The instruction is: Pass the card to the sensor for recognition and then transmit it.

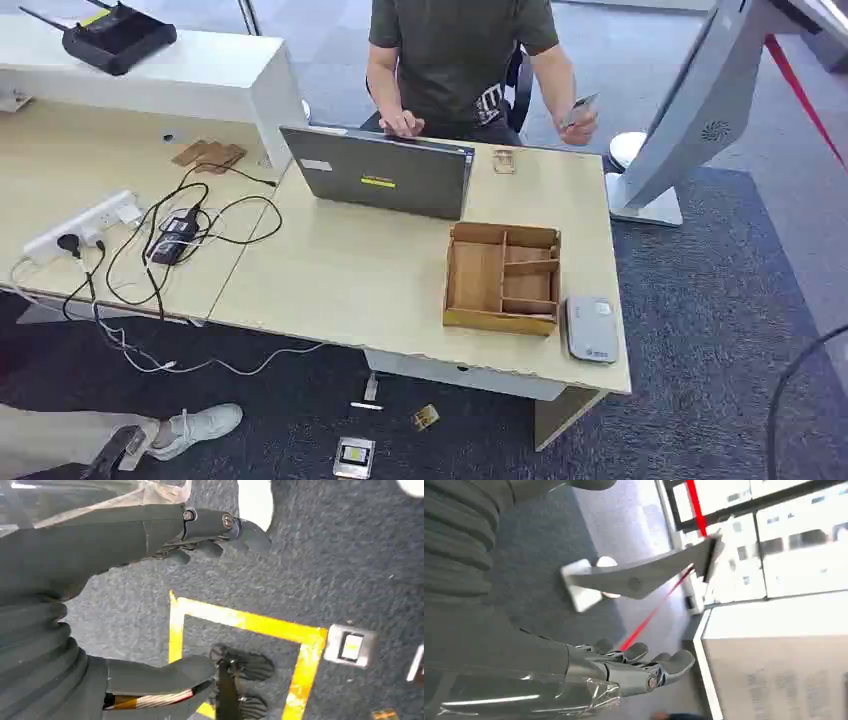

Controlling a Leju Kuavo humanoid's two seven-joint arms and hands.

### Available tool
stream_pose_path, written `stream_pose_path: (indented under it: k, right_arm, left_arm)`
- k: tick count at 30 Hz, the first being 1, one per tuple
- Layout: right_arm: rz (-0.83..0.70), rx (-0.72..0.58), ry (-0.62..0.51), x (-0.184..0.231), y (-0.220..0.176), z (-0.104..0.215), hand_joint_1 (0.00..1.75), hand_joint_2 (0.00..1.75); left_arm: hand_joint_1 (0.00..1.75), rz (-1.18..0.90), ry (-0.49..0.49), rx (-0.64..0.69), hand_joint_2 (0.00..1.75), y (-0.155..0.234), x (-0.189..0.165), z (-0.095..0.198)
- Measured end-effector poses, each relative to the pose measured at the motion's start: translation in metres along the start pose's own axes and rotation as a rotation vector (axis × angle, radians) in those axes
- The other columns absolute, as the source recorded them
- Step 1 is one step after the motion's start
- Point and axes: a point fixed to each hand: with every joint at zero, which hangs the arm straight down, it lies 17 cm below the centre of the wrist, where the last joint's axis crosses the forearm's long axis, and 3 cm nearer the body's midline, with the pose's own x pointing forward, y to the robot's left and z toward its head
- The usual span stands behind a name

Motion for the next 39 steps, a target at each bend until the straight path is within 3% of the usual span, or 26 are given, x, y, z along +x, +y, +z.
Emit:
stream_pose_path:
  k: [8,15,21,26,39]
  right_arm:
    - [0.425,0.205,-0.320,0.111,0.132,-0.015,0.00,1.75]
    - [0.718,0.318,-0.492,0.139,0.226,0.010,0.00,1.75]
    - [1.005,0.421,-0.659,0.143,0.310,0.050,0.00,1.75]
    - [1.166,0.497,-0.719,0.130,0.354,0.077,0.00,1.75]
    - [1.324,0.664,-0.732,0.089,0.404,0.123,0.00,1.75]
  left_arm:
    - [0.00,-0.019,0.055,-0.042,1.75,-0.019,0.008,-0.004]
    - [0.00,-0.025,0.074,-0.062,1.75,-0.032,0.009,-0.006]
    - [0.00,-0.026,0.085,-0.065,1.75,-0.040,0.012,-0.008]
    - [0.00,-0.029,0.100,-0.074,1.75,-0.047,0.012,-0.009]
    - [0.00,-0.017,0.110,-0.078,1.75,-0.055,0.012,-0.011]
